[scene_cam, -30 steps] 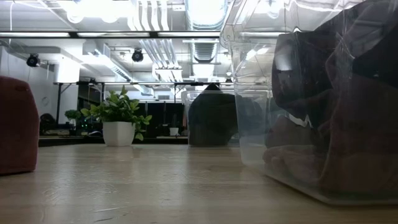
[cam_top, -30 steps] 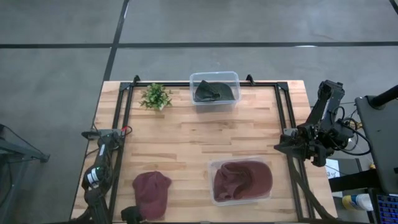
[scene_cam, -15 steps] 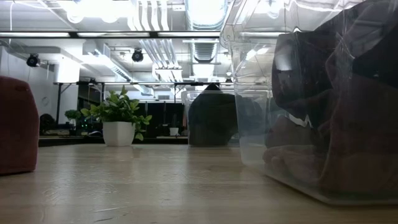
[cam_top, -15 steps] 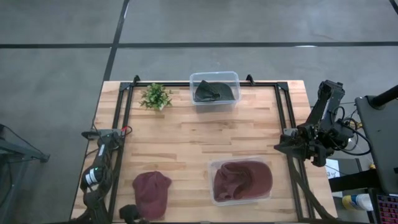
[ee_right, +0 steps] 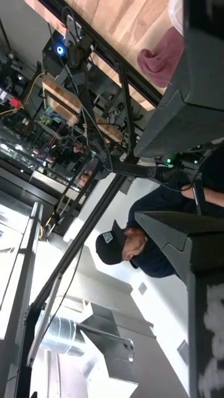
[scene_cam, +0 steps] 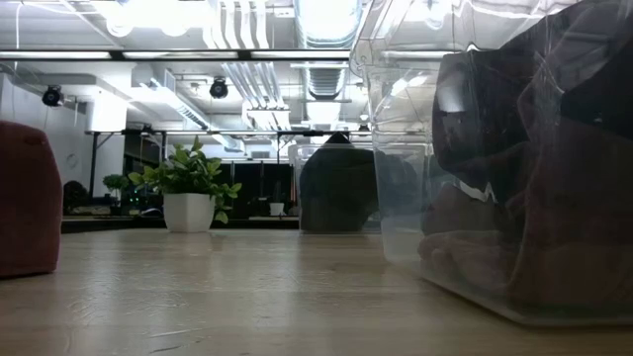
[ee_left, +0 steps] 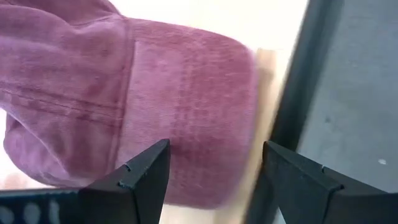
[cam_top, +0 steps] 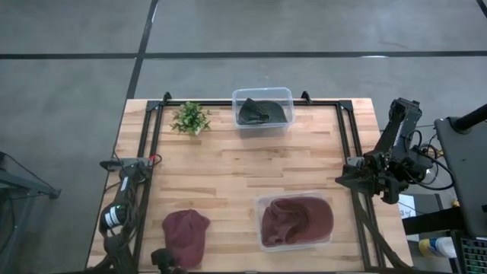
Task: Pick & Place hat
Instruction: Put the maroon cap into the bottom transparent bin
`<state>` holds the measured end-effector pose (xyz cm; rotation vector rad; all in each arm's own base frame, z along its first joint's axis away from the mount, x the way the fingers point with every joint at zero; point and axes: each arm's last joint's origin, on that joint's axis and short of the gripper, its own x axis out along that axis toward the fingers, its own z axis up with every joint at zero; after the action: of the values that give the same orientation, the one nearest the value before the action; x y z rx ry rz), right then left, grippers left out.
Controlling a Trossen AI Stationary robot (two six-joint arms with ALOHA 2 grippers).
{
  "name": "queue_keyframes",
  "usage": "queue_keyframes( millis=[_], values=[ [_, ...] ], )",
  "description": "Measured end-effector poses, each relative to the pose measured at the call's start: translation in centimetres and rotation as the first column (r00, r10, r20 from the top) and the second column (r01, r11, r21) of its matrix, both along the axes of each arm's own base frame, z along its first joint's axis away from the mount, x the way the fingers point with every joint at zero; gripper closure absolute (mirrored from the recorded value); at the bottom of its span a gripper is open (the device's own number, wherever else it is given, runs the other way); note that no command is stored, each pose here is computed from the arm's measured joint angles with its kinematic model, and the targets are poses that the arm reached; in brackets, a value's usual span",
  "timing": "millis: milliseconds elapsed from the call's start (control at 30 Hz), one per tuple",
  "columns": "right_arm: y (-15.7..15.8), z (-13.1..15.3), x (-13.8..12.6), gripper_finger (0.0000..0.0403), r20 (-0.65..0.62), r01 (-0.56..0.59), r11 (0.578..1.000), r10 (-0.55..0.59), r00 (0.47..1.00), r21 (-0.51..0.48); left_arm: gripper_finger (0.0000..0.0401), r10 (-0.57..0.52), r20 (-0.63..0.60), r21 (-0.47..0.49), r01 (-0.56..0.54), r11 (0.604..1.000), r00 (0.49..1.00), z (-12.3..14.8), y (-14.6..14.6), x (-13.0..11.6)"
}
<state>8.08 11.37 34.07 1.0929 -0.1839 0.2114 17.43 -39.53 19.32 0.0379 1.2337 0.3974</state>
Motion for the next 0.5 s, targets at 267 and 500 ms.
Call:
queue_keyframes(
  millis=[267, 500],
  values=[
    [0.0, 0.0, 0.0, 0.0257, 0.000, 0.000, 1.000, 0.000, 1.000, 0.000, 0.0153, 0.003, 0.024, 0.099, -0.006, 0.995, 1.000, -2.1, 1.0, -0.3],
    [0.0, 0.0, 0.0, 0.0257, 0.000, 0.000, 1.000, 0.000, 1.000, 0.000, 0.0162, 0.092, 0.070, 0.190, -0.104, 0.976, 0.993, -2.8, 2.3, -0.5]
  ],
)
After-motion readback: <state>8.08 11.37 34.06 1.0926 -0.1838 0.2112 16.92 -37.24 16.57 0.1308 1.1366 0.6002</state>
